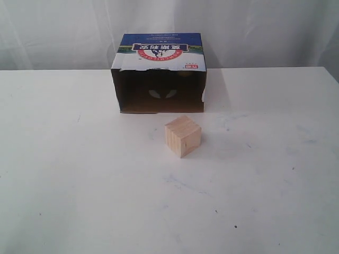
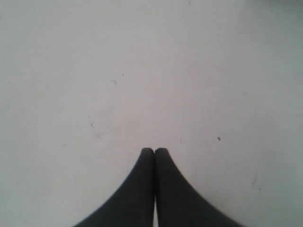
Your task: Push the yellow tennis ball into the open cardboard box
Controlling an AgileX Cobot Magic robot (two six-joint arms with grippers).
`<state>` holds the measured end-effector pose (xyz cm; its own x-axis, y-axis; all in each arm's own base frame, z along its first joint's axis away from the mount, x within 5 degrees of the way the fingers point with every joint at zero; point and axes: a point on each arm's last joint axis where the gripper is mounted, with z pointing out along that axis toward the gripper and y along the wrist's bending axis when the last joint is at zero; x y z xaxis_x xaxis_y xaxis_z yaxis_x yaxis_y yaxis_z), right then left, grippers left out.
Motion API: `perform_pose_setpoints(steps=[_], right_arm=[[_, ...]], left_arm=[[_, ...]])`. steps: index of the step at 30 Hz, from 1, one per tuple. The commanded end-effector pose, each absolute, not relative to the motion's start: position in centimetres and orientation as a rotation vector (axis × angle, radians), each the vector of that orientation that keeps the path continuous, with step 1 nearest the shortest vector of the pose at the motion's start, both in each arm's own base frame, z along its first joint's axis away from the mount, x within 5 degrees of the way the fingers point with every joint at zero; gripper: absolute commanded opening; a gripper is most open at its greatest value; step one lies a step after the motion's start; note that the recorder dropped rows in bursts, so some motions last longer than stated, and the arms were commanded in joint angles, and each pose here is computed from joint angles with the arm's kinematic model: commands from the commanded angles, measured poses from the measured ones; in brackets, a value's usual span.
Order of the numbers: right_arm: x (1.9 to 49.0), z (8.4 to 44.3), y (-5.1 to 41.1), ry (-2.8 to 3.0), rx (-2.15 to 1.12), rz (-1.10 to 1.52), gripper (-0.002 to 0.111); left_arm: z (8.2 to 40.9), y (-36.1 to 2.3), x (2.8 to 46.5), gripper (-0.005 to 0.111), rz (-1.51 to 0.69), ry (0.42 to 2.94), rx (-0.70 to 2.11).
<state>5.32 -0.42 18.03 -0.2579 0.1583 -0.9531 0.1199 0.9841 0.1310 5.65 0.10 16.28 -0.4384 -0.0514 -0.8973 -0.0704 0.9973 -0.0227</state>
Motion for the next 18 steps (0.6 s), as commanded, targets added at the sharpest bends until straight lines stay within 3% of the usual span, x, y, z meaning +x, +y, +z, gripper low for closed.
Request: perform_pose_setpoints(steps=[1,9,18], right_arm=[[5.3,18.2,-0.4,1.823,0.198,0.039,0.0],[5.3,18.2,-0.4,1.823,0.198,0.039,0.0],[5.3,18.2,-0.4,1.823,0.198,0.039,0.0]], left_arm=[[16.5,-0.1,5.1,0.0,0.005,1.948,-0.085],[15.4,-1.1,4.2,0.0,-0.202,2.146,-0.196],[16.0,-0.8,4.5,0.0,-0.143,2.081,-0.161]])
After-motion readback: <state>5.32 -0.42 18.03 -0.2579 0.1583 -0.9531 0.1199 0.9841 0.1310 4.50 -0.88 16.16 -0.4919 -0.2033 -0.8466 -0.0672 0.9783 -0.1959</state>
